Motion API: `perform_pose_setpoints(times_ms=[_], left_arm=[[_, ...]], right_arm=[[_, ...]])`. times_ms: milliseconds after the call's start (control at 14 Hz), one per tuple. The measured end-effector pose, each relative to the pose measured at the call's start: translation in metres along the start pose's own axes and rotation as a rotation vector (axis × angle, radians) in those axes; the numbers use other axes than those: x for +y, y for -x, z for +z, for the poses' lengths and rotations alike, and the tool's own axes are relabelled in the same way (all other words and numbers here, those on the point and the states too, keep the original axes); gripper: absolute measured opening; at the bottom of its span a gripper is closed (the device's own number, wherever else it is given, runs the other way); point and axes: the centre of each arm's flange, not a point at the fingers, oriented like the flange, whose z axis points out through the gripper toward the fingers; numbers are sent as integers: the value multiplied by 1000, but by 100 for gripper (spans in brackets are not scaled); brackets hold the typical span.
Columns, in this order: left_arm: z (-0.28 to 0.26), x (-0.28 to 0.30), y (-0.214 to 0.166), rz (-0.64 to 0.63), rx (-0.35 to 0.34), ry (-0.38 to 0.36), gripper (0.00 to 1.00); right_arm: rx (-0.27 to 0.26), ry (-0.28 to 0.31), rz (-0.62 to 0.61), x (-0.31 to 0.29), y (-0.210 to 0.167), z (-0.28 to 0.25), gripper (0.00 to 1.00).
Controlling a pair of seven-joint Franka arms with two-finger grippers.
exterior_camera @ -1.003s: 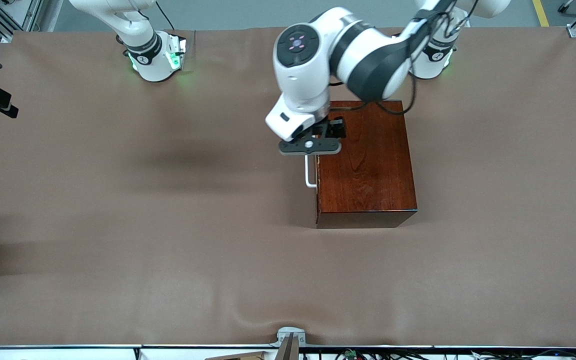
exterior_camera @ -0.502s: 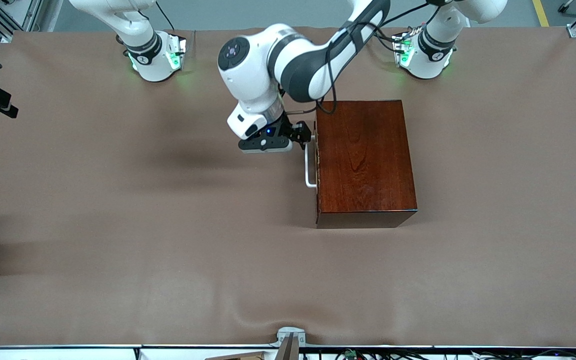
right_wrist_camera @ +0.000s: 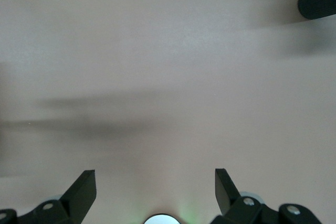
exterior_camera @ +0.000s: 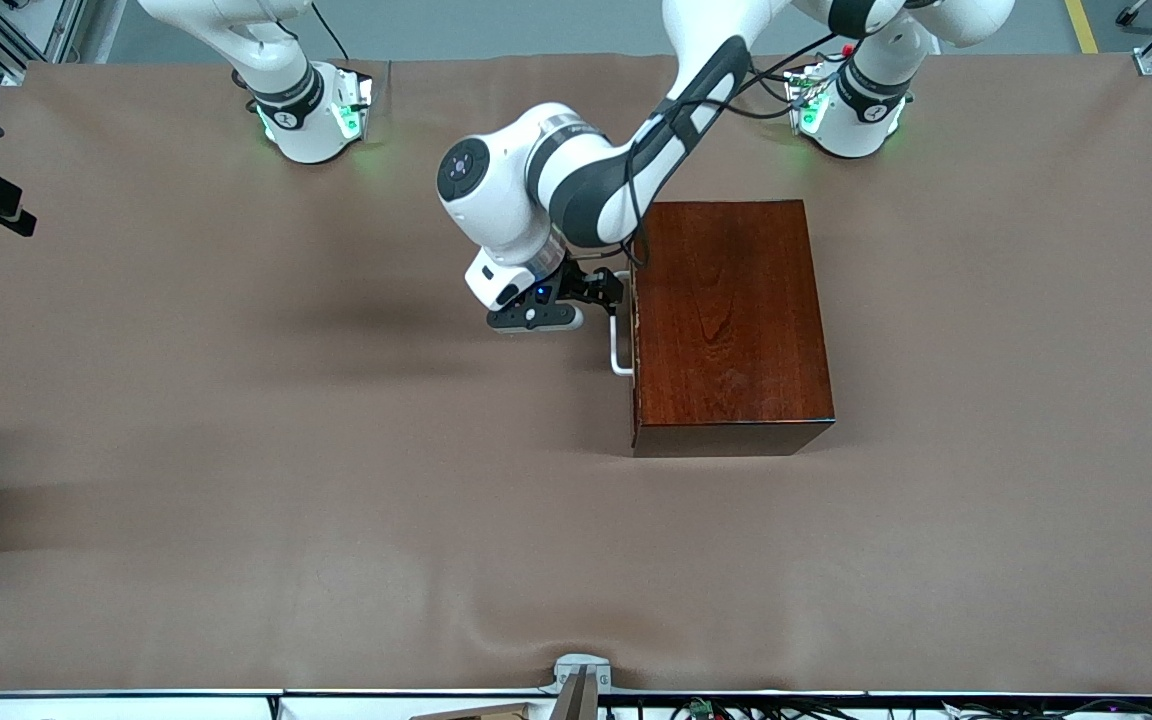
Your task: Open drawer, take yellow block, close drawer
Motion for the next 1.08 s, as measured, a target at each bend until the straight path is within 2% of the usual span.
perform_pose_setpoints(times_ms=[358, 717, 1075], left_arm=[[13, 5, 1, -45, -10, -16, 100], [13, 5, 1, -151, -9, -18, 100], [16, 5, 1, -169, -12, -24, 100]], right_arm=[[1, 0, 1, 1, 0, 0, 100], [1, 0, 5, 3, 0, 0, 100], [0, 0, 6, 3, 0, 0, 100]])
